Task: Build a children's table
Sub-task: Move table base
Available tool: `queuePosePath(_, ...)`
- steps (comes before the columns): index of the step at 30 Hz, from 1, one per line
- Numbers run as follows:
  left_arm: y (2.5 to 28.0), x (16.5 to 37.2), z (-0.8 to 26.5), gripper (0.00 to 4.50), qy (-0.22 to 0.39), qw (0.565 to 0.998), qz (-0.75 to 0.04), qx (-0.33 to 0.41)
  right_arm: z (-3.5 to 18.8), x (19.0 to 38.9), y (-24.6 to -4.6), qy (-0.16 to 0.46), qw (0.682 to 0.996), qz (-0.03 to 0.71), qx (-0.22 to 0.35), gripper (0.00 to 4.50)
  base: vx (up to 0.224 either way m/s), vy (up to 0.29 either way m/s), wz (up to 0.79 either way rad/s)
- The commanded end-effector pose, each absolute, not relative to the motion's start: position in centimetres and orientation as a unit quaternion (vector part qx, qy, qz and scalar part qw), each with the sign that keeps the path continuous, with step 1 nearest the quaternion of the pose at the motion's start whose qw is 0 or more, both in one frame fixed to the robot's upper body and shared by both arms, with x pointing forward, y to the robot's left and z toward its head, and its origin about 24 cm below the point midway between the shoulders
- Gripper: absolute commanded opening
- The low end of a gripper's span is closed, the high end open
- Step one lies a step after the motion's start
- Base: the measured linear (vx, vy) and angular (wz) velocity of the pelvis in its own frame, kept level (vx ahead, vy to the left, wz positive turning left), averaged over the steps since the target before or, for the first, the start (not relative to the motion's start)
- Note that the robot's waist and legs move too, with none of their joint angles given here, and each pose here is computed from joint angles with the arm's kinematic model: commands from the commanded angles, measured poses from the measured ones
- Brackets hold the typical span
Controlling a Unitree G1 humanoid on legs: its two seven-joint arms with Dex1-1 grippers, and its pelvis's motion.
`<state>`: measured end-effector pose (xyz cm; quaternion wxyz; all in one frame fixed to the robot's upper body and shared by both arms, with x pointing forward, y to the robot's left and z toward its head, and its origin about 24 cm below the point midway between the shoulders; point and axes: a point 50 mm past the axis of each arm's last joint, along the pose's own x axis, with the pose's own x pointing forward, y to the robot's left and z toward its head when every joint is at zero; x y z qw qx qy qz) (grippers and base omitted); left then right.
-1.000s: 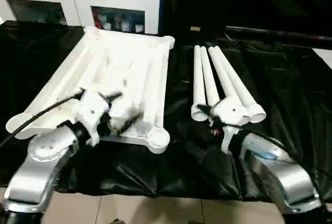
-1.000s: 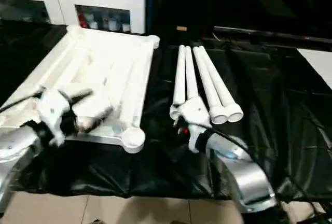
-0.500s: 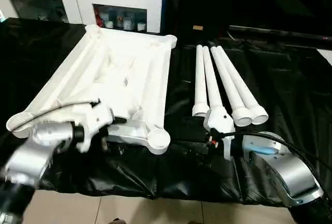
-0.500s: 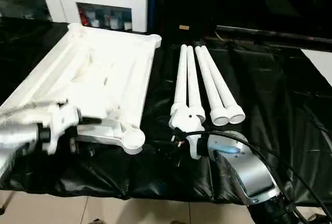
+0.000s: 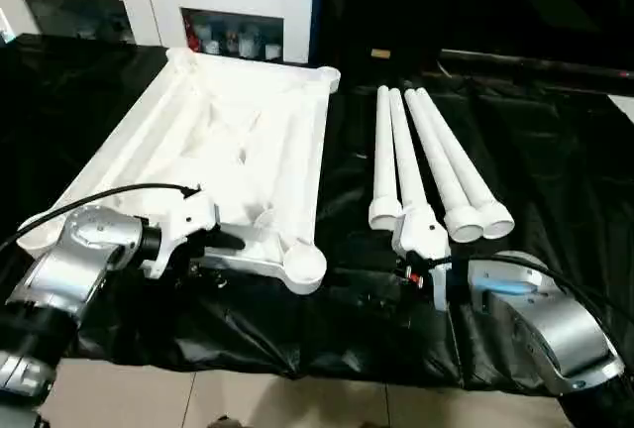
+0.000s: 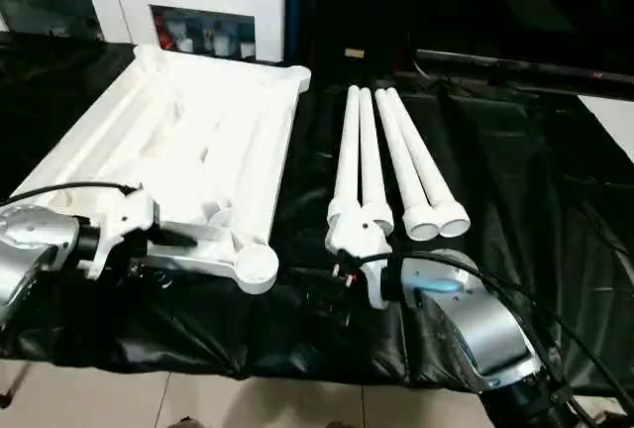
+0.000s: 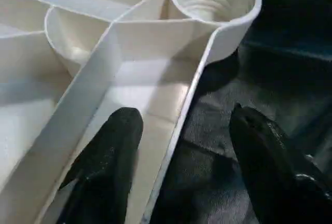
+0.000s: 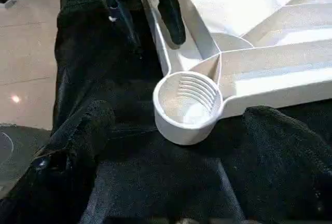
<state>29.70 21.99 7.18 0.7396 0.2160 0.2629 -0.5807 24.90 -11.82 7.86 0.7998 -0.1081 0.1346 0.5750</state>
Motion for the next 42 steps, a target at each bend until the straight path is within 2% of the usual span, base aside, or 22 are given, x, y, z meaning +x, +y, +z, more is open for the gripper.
queuePosePath(1,21.7,30.0,7.3,2.72,0.261,0.733,-0.586,0.226,8.4,24.8,-11.8,0.131,0.794,0.583,-0.113,4.5,0.0,0.0,0.0)
queuePosePath(9,21.7,30.7,7.1,2.02,0.27,0.732,-0.585,0.222,8.4,24.9,-11.8,0.134,0.792,0.585,-0.114,4.5,0.0,0.0,0.0)
queuePosePath(13,21.5,31.0,7.0,1.91,0.269,0.734,-0.584,0.22,8.4,25.1,-11.9,0.135,0.793,0.582,-0.117,4.5,0.0,0.0,0.0)
queuePosePath(14,21.4,31.0,7.0,1.6,0.269,0.734,-0.584,0.22,8.4,25.1,-11.9,0.135,0.793,0.583,-0.117,4.5,0.0,0.0,0.0)
queuePosePath(19,21.1,31.1,7.0,1.34,0.261,0.739,-0.585,0.209,8.4,25.1,-11.9,0.135,0.793,0.582,-0.12,4.5,0.0,0.0,0.0)
queuePosePath(20,21.0,31.1,7.0,1.09,0.259,0.74,-0.586,0.203,8.3,25.1,-11.8,0.135,0.793,0.582,-0.12,4.5,0.0,0.0,0.0)
queuePosePath(23,20.8,31.0,6.9,1.06,0.258,0.742,-0.587,0.196,8.3,25.1,-11.8,0.136,0.793,0.581,-0.121,4.5,0.0,0.0,0.0)
queuePosePath(25,20.5,30.8,6.7,0.77,0.252,0.744,-0.59,0.186,8.3,25.1,-11.8,0.135,0.795,0.579,-0.121,4.5,0.0,0.0,0.0)
queuePosePath(31,19.7,30.0,6.2,0.63,0.245,0.747,-0.592,0.177,8.3,25.2,-11.8,0.133,0.798,0.575,-0.121,4.5,0.0,0.0,0.0)
queuePosePath(35,18.9,29.7,6.1,0.58,0.228,0.767,-0.571,0.184,8.3,25.3,-11.9,0.132,0.804,0.566,-0.124,4.5,0.0,0.0,0.0)
queuePosePath(38,17.8,29.6,5.8,0.56,0.217,0.818,-0.501,0.181,8.4,25.3,-12.1,0.129,0.81,0.558,-0.125,4.5,0.0,0.0,0.0)
queuePosePath(42,17.0,29.0,5.5,0.55,0.201,0.848,-0.454,0.186,8.4,25.3,-12.2,0.127,0.815,0.551,-0.125,4.5,0.0,0.0,0.0)
